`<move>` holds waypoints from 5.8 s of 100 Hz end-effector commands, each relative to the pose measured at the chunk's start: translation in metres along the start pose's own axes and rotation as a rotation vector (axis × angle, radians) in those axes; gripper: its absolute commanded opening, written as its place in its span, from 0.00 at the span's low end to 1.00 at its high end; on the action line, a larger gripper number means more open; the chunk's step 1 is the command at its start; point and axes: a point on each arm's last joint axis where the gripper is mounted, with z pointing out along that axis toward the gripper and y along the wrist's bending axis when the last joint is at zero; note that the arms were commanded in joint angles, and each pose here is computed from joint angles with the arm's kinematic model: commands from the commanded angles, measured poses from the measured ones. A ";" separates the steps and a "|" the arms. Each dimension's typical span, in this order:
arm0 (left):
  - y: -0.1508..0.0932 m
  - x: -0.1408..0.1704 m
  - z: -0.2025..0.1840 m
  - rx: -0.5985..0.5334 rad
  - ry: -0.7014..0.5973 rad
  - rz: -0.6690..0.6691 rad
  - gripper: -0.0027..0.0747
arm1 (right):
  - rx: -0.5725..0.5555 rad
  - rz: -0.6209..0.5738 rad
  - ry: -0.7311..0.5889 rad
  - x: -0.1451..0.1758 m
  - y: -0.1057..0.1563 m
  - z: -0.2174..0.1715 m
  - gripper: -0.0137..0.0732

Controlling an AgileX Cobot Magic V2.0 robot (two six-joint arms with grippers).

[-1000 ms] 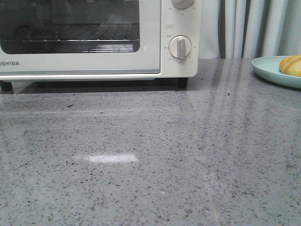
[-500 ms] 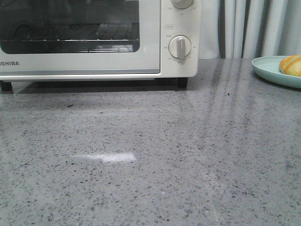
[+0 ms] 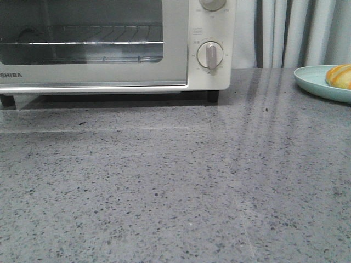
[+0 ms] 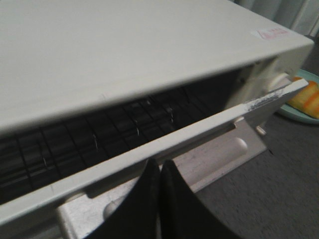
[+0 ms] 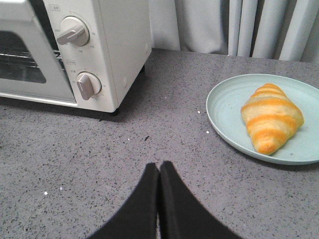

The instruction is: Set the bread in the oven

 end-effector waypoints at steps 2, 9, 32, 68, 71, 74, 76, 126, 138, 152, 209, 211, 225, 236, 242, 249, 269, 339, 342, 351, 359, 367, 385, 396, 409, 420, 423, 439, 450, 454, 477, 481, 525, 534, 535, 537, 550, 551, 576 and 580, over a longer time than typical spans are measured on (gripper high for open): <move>-0.013 0.019 -0.010 0.043 0.039 0.005 0.01 | 0.000 -0.007 -0.120 -0.019 0.000 -0.003 0.08; -0.020 0.036 -0.019 0.055 0.057 0.006 0.01 | 0.000 -0.006 -0.138 -0.021 0.000 -0.003 0.08; -0.034 0.088 -0.035 0.090 0.146 -0.009 0.01 | 0.001 -0.003 -0.231 -0.029 0.000 -0.005 0.08; -0.040 0.108 -0.040 0.123 0.198 -0.009 0.01 | -0.001 0.009 -0.176 -0.033 0.000 0.007 0.08; -0.042 0.107 -0.043 0.134 0.188 -0.010 0.01 | -0.003 0.016 -0.152 -0.038 0.000 0.009 0.08; -0.044 0.106 -0.046 0.144 0.175 -0.010 0.01 | 0.000 0.021 -0.109 -0.042 0.000 0.011 0.08; -0.046 0.105 -0.048 0.151 0.164 -0.008 0.01 | 0.003 0.024 -0.086 -0.047 0.000 0.014 0.08; -0.079 0.092 -0.123 0.175 -0.157 0.111 0.01 | 0.273 0.085 0.262 -0.128 -0.068 0.134 0.49; -0.084 0.093 -0.131 0.187 -0.182 0.132 0.01 | 0.311 0.152 0.398 -0.098 -0.090 0.176 0.49; -0.086 0.095 -0.132 0.200 -0.170 0.146 0.01 | 0.320 0.164 0.495 -0.071 -0.103 0.209 0.49; -0.083 0.093 -0.132 0.165 -0.192 0.143 0.01 | 0.323 0.230 0.700 -0.010 -0.115 0.262 0.09; -0.083 0.093 -0.132 0.165 -0.192 0.143 0.01 | 0.323 0.229 0.692 -0.011 -0.115 0.261 0.09; -0.083 0.093 -0.132 0.165 -0.192 0.143 0.01 | 0.318 0.208 0.522 -0.043 -0.110 0.247 0.09; -0.082 0.093 -0.132 0.162 -0.194 0.143 0.01 | 0.266 0.108 0.246 -0.098 -0.085 0.215 0.09; -0.082 0.092 -0.132 0.152 -0.201 0.141 0.01 | 0.214 0.035 0.055 -0.133 -0.062 0.186 0.09; -0.080 0.091 -0.132 0.137 -0.212 0.139 0.01 | 0.140 -0.032 -0.150 -0.165 -0.033 0.151 0.09; -0.080 0.090 -0.132 0.137 -0.220 0.130 0.01 | -0.184 -0.170 -0.444 -0.198 0.054 0.082 0.09; -0.087 0.089 -0.133 0.220 -0.236 0.061 0.01 | -0.463 -0.493 0.011 -0.097 0.189 0.195 0.09; -0.087 0.089 -0.133 0.221 -0.236 0.061 0.01 | -0.449 -0.492 0.022 -0.097 0.188 0.202 0.09; -0.088 0.088 -0.134 0.234 -0.247 0.041 0.01 | -0.433 -0.476 0.021 -0.103 0.188 0.213 0.09; -0.088 0.087 -0.134 0.236 -0.252 0.034 0.01 | -0.429 -0.465 0.011 -0.109 0.191 0.219 0.09; -0.088 0.087 -0.134 0.236 -0.252 0.034 0.01 | -0.426 -0.462 0.011 -0.112 0.195 0.225 0.09; -0.088 0.087 -0.134 0.236 -0.252 0.034 0.01 | -0.420 -0.435 0.037 -0.108 0.201 0.240 0.09; -0.088 0.087 -0.134 0.236 -0.252 0.034 0.01 | -0.412 -0.383 0.066 -0.104 0.203 0.248 0.16; -0.088 0.087 -0.134 0.236 -0.252 0.034 0.01 | -0.404 -0.355 0.079 -0.101 0.202 0.255 0.47; -0.088 0.087 -0.134 0.236 -0.252 0.034 0.01 | -0.393 -0.316 0.096 -0.099 0.199 0.257 0.78; -0.088 0.087 -0.134 0.236 -0.252 0.034 0.01 | -0.392 -0.316 0.098 -0.099 0.199 0.257 0.82; -0.088 0.087 -0.134 0.235 -0.253 0.034 0.01 | -0.387 -0.316 0.100 -0.104 0.197 0.252 0.81; -0.087 0.086 -0.134 0.225 -0.259 0.032 0.01 | -0.389 -0.316 0.098 -0.113 0.197 0.237 0.75; -0.087 0.086 -0.134 0.221 -0.261 0.031 0.01 | -0.393 -0.316 0.094 -0.117 0.197 0.230 0.72; -0.078 0.080 -0.135 0.119 -0.331 0.014 0.01 | -0.456 -0.348 0.044 -0.137 0.205 0.171 0.31; -0.076 0.079 -0.138 0.088 -0.360 0.012 0.01 | -0.476 -0.367 0.009 -0.141 0.205 0.156 0.19; -0.084 0.093 -0.188 -0.145 -0.556 0.334 0.01 | -0.436 -0.449 -0.179 -0.099 0.079 0.001 0.08; -0.080 0.093 -0.188 -0.177 -0.579 0.318 0.01 | -0.385 -0.394 -0.134 -0.067 0.046 -0.019 0.08; -0.080 0.093 -0.187 -0.184 -0.582 0.315 0.01 | -0.378 -0.390 -0.132 -0.065 0.043 -0.021 0.08; -0.078 0.093 -0.186 -0.192 -0.588 0.306 0.01 | -0.371 -0.378 -0.140 -0.060 0.037 -0.025 0.08; -0.071 0.098 -0.180 -0.233 -0.606 0.260 0.01 | -0.308 -0.296 -0.215 -0.037 0.007 -0.045 0.08; -0.071 0.099 -0.179 -0.238 -0.606 0.257 0.01 | -0.294 -0.289 -0.211 -0.034 0.004 -0.047 0.08; -0.067 0.112 -0.167 -0.225 -0.568 0.209 0.01 | -0.176 -0.272 -0.241 -0.027 -0.020 -0.058 0.08; -0.067 0.113 -0.165 -0.218 -0.563 0.203 0.01 | -0.178 -0.273 -0.246 -0.027 -0.020 -0.058 0.08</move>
